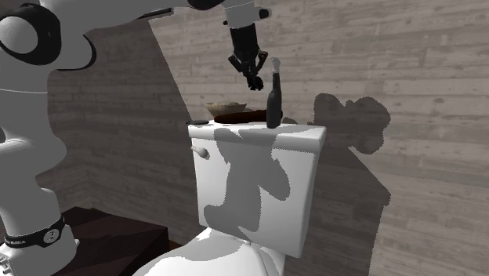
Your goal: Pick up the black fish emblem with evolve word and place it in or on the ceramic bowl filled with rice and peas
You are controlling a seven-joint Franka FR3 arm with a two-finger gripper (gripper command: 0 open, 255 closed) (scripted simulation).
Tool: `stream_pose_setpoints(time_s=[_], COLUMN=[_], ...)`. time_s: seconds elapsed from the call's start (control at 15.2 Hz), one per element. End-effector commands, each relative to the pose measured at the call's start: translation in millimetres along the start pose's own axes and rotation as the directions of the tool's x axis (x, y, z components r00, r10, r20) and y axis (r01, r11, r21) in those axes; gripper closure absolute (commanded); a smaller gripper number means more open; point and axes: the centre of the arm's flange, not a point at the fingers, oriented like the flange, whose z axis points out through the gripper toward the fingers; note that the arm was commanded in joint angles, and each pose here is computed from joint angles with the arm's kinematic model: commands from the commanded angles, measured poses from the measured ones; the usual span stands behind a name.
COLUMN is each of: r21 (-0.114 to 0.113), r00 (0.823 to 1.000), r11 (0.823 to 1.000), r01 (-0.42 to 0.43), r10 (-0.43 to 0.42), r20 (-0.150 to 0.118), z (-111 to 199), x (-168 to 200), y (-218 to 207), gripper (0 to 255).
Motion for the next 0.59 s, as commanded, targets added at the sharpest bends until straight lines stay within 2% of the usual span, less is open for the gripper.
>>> stream_pose_setpoints(time_s=[0.0, 0.33, 0.53], r21=[0.000, 0.000, 0.000], r00=[1.000, 1.000, 1.000], r11=[1.000, 1.000, 1.000], r01=[0.000, 0.000, 0.000], r10=[0.000, 0.000, 0.000], r20=[0.000, 0.000, 0.000], z=[-10, -31, -26], x=[5, 16, 34], y=[1, 1, -34], gripper=[255, 255, 255])
